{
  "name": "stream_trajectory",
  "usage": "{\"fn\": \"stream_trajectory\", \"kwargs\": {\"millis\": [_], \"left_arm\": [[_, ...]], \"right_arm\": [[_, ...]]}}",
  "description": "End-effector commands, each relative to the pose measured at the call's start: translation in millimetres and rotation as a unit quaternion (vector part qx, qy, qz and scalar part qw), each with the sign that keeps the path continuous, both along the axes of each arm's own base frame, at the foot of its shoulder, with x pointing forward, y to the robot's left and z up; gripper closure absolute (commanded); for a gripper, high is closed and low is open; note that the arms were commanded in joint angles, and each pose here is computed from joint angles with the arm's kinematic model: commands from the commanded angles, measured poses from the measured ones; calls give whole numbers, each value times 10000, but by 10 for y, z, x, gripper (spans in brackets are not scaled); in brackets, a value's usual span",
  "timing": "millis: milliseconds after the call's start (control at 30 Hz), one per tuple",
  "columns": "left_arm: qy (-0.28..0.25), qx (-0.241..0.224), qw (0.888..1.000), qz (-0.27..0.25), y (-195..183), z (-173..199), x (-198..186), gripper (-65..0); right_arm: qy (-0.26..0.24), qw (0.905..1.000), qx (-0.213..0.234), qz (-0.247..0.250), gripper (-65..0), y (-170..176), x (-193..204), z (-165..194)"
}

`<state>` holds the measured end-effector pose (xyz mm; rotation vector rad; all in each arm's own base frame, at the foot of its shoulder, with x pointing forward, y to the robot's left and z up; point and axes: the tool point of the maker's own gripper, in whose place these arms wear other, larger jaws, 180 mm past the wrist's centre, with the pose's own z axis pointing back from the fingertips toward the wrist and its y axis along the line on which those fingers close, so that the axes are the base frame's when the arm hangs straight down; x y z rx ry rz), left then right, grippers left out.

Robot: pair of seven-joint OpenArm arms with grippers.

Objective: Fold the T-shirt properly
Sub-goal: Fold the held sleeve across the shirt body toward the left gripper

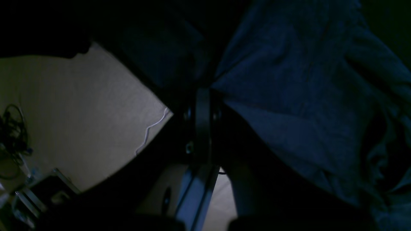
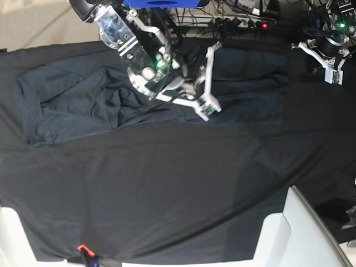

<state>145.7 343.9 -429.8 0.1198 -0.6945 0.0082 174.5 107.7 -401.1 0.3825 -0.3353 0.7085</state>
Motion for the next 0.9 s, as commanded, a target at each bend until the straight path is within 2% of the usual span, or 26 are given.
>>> {"fn": "stream_trajectory", "kwargs": {"millis": [0, 133, 500, 567, 700, 867], "left_arm": [[-116, 109, 9999, -37, 65, 88, 45, 0], [-116, 109, 9999, -37, 65, 88, 45, 0], [-125, 97, 9999, -31, 63, 90, 47, 0], [-125, 97, 9999, -31, 63, 90, 47, 0], [-131, 95, 9999, -23, 67, 93, 47, 0], [-135, 89, 9999, -20, 66, 94, 48, 0]], "right_arm": [[-179, 9997, 132, 37, 0, 53, 87, 104], [-204, 9995, 117, 193, 0, 98, 37, 108], [-207, 9996, 116, 160, -5, 90, 54, 100], [-99, 9998, 29, 186, -42, 77, 17, 35], [3, 9997, -96, 206, -185, 49, 7, -27], [-17, 9998, -60, 180, -203, 46, 9, -23]]}}
